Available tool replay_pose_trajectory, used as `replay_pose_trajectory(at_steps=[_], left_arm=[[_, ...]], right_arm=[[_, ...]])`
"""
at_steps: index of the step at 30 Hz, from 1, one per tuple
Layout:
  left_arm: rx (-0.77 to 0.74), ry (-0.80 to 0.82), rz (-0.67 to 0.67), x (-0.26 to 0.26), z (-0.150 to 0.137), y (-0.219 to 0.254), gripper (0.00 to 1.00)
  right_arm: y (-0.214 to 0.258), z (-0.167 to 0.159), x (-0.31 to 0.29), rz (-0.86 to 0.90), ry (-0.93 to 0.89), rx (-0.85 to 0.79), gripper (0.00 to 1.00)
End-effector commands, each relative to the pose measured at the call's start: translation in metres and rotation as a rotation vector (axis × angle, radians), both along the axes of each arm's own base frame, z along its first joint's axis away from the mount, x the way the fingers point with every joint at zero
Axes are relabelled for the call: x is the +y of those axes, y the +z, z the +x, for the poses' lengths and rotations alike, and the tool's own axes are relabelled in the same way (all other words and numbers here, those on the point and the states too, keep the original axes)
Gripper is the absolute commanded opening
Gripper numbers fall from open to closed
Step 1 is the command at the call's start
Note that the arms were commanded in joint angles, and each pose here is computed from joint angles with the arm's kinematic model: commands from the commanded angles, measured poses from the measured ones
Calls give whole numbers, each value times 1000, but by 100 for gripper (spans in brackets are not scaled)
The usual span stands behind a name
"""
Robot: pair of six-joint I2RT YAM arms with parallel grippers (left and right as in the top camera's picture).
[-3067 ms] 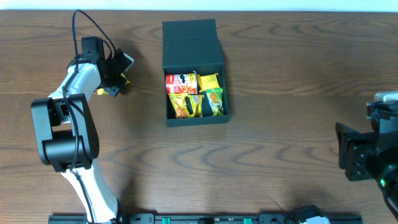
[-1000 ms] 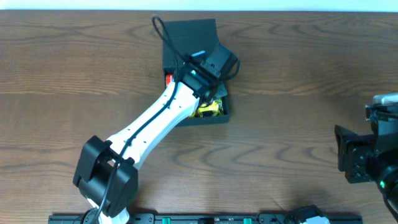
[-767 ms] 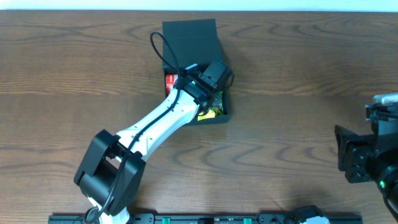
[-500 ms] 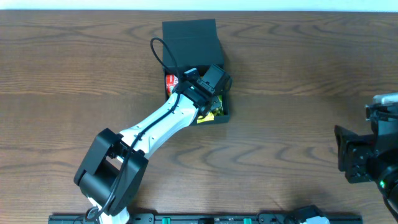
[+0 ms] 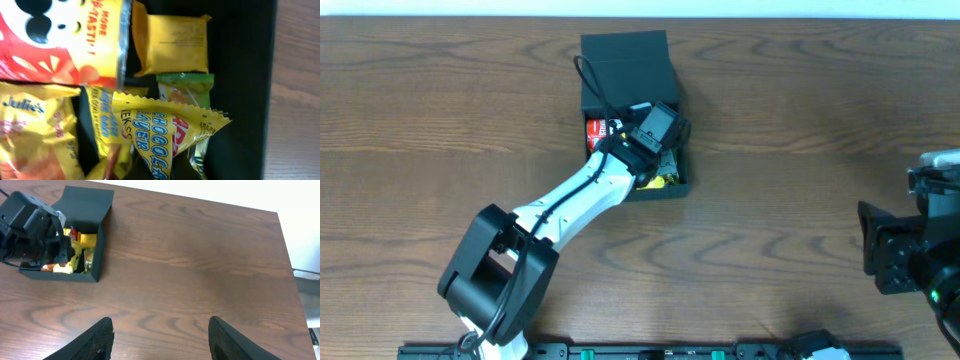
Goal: Pack container
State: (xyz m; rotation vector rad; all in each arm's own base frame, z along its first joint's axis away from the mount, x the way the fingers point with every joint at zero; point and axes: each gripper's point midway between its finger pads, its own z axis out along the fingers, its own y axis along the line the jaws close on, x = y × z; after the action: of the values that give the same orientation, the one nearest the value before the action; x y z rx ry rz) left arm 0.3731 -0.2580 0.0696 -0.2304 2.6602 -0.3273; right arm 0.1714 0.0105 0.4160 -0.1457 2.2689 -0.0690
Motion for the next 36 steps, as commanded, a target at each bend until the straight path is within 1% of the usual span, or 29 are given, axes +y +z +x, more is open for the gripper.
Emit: replay_pose_trajectory(at_steps=[1,8,12,17,23,24,25,27,28,29,30,33,36], left_arm=[[-3,-34,11,5,7,-1,6],[41,-46,-2,2,-1,-6,6],[91,-53,-17,-3,-7,-21,6],[160,-19,-34,-6,-13,-43,6],[160,-26,-49,-10,-11,-46,6],[160,-27,-50,-10,-11,-46,16],[161,-29,-52,-10,-11,-46,29],[161,-32,-51,-10,-11,-46,67],[161,-41,-52,-11,-12,-46,77],[164,-54,-59,-13,-13,-46,84],[166,-68,-63,-15,-13,-45,88],[162,-83,-69,-17,-12,-42,92],[146,-104,-79,-22,-9,-33,93]], right_arm=[[1,1,-1,12,-14,-4,61],[1,3,0,15,-18,-3,61],[1,3,1,25,-16,1,61],[1,3,1,25,-17,1,61],[1,3,1,25,-16,1,61],[1,3,1,25,-16,1,61],[1,3,1,24,-17,0,61],[1,3,1,25,-16,1,61],[1,3,1,25,-16,0,61],[1,3,1,24,-16,0,61],[1,3,1,24,-16,0,61],[1,3,1,24,-16,1,61],[1,3,1,25,-16,1,61]])
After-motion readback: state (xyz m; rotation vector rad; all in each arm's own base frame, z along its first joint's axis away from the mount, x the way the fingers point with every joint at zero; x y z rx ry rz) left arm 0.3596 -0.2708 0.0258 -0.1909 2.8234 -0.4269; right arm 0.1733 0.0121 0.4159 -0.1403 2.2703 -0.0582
